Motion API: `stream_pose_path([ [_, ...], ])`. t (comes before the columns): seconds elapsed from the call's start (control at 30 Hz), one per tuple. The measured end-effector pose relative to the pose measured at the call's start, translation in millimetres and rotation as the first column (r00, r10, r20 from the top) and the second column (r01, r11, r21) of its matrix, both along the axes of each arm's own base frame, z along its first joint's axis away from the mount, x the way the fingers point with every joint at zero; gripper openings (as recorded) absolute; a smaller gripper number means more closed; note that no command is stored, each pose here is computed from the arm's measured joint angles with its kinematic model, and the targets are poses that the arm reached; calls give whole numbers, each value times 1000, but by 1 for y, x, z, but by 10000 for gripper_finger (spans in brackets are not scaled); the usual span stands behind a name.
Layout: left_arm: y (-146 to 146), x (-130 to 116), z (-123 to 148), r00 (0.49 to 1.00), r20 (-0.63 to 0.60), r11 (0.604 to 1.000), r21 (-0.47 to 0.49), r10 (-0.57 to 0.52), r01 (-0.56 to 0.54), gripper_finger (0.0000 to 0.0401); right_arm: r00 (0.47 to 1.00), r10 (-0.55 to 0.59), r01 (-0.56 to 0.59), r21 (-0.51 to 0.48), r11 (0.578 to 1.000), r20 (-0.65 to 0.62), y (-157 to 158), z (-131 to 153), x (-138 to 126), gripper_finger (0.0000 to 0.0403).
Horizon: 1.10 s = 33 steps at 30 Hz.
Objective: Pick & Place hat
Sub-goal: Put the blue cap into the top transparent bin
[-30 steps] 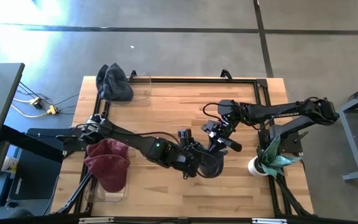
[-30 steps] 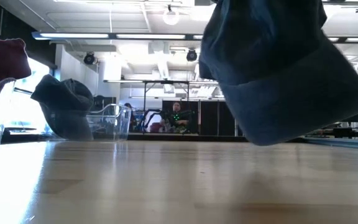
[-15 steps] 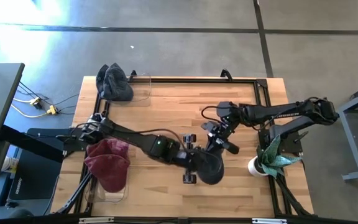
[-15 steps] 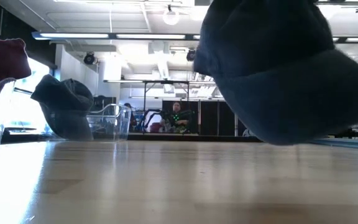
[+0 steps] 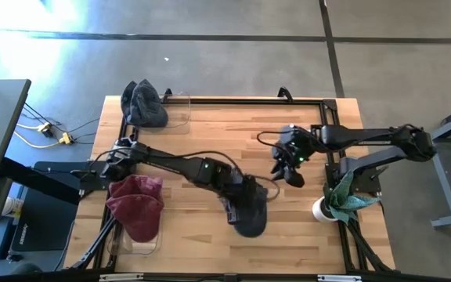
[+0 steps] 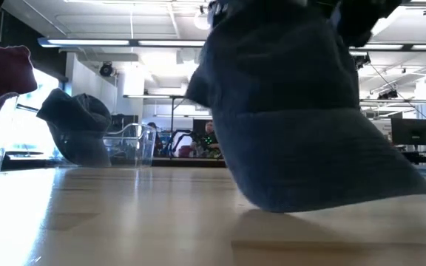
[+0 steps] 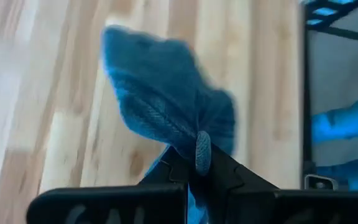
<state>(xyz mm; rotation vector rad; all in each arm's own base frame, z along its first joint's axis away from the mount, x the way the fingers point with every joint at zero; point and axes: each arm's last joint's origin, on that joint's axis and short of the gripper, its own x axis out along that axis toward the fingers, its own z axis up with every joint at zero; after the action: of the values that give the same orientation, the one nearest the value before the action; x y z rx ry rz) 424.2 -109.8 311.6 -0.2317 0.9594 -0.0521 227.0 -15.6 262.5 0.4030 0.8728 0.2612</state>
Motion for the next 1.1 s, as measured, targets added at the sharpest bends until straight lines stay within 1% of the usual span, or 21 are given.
stream_pose_path([
  [0.07,12,-1,-7,996,-59,998,-14,63,-64,6,999,-28,27,-50,998,-35,5,3,-11,141],
  [0.17,31,-14,5,982,-111,988,14,154,-153,5,993,-101,94,-111,989,-57,12,10,-25,141],
  [0.23,46,-25,19,968,-113,975,28,224,-222,5,991,-132,128,-135,983,-23,17,18,-33,139],
  [0.3,60,-48,32,935,-181,952,103,303,-289,5,988,-151,152,-148,977,18,20,25,-41,138],
  [0.37,76,-59,44,907,-165,920,131,388,-370,5,982,-181,188,-164,968,60,23,32,-48,138],
  [0.47,96,-91,64,844,-189,860,209,503,-466,5,965,-227,249,-181,951,133,24,40,-54,138],
  [0.53,110,-105,82,807,-98,804,217,583,-554,5,954,-248,278,-196,940,168,23,43,-57,138],
  [0.6,122,-132,94,758,-90,745,291,646,-600,7,941,-264,307,-210,928,210,22,47,-57,138],
  [0.63,127,-137,98,737,-58,711,321,674,-625,7,937,-268,316,-222,922,224,21,48,-56,138],
  [0.67,134,-141,105,709,10,665,338,705,-665,7,934,-270,324,-236,916,234,21,48,-56,138],
  [0.7,139,-151,112,683,58,625,355,728,-695,8,931,-271,330,-248,911,245,20,48,-55,138],
  [0.77,148,-171,120,653,67,577,405,755,-709,8,927,-271,337,-260,905,259,18,49,-54,138],
  [0.83,157,-181,131,605,157,507,408,781,-760,8,926,-274,342,-270,900,261,16,49,-52,138],
  [0.87,160,-192,134,591,161,487,421,790,-766,8,925,-275,344,-273,898,263,15,49,-52,138],
  [0.9,164,-200,136,584,150,476,440,797,-762,8,923,-281,351,-276,895,262,14,48,-51,138],
  [0.97,173,-205,142,571,189,446,450,799,-773,8,915,-305,377,-290,880,265,10,48,-50,138],
  [1.03,181,-216,144,554,182,415,486,813,-769,5,908,-325,398,-301,867,265,7,47,-50,138],
  [1.1,191,-221,145,545,181,390,522,819,-759,4,899,-345,420,-312,852,269,4,47,-50,138],
])
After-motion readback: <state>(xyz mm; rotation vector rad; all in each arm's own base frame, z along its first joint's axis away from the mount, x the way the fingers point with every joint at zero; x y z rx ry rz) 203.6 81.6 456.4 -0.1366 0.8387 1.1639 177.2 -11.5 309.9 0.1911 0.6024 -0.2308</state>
